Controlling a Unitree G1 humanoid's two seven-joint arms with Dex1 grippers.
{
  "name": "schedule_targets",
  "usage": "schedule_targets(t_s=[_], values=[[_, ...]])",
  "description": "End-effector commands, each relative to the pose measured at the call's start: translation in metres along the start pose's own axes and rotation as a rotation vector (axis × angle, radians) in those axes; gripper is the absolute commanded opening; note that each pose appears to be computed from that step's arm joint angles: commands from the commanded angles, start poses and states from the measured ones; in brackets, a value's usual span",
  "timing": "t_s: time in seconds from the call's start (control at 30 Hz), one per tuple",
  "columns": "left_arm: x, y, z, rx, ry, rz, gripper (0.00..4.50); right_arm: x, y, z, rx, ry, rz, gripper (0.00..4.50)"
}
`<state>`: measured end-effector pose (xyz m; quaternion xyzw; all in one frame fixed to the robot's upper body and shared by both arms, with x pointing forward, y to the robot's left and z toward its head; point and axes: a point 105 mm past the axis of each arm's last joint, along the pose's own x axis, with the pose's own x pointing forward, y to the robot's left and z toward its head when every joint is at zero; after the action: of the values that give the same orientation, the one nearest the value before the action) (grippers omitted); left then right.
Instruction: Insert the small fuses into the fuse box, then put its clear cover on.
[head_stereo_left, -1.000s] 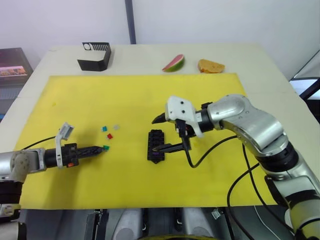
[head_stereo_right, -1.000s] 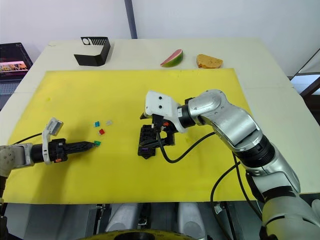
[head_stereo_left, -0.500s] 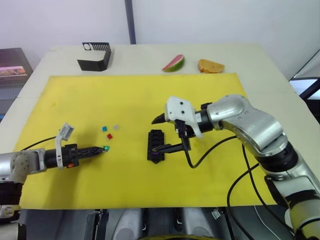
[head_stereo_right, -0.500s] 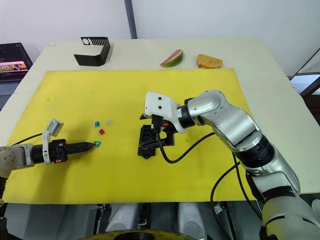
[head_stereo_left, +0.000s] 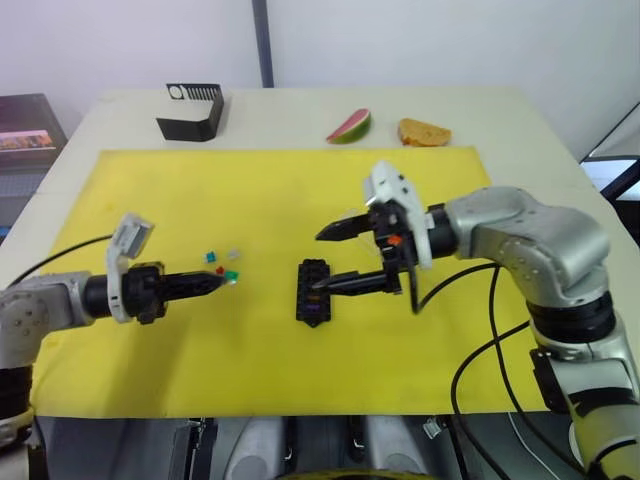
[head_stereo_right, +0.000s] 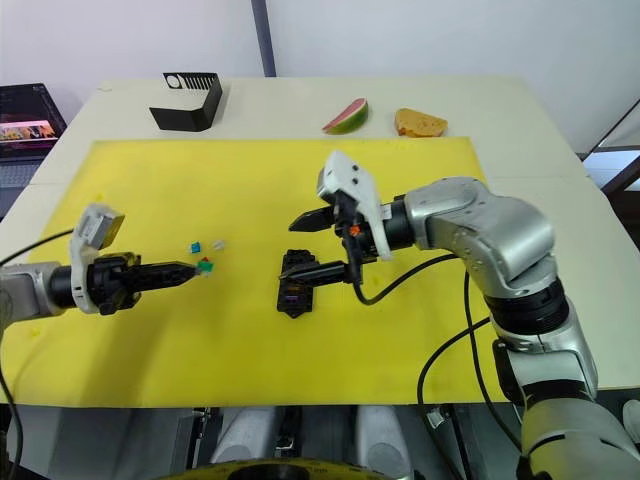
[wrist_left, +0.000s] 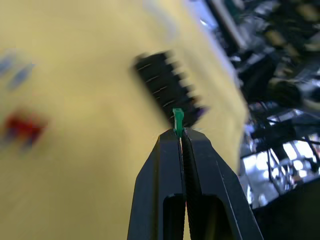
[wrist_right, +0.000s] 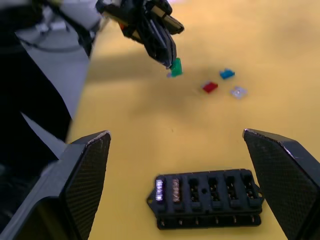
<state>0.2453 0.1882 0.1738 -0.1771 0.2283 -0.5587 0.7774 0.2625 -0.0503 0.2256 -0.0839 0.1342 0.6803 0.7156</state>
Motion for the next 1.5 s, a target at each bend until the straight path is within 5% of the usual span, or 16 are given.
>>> schedule_targets(t_s=[0.03, 0.17, 0.33, 0.7, 0.8, 1.5], values=[[0.021, -0.035, 0.011, 0.115, 0.018, -0.134, 0.02, -0.014, 0.002, 0.013, 0.169, -0.122, 0.039, 4.5], [0.036, -0.049, 0.017, 0.173, 0.023, -0.203, 0.02, -0.014, 0.004, 0.013, 0.261, -0.151, 0.064, 4.5], [0.048, -0.054, 0.027, 0.222, 0.016, -0.24, 0.0, -0.004, 0.016, 0.011, 0.274, -0.121, 0.1, 2.71], [0.056, -0.054, 0.033, 0.252, 0.013, -0.258, 0.0, 0.009, 0.019, 0.012, 0.275, -0.11, 0.114, 2.71], [0.055, -0.053, 0.033, 0.254, 0.013, -0.252, 0.0, 0.01, 0.02, 0.012, 0.274, -0.106, 0.119, 1.9], [0.055, -0.051, 0.031, 0.264, 0.007, -0.23, 0.0, 0.015, 0.023, 0.016, 0.268, -0.114, 0.141, 1.9]])
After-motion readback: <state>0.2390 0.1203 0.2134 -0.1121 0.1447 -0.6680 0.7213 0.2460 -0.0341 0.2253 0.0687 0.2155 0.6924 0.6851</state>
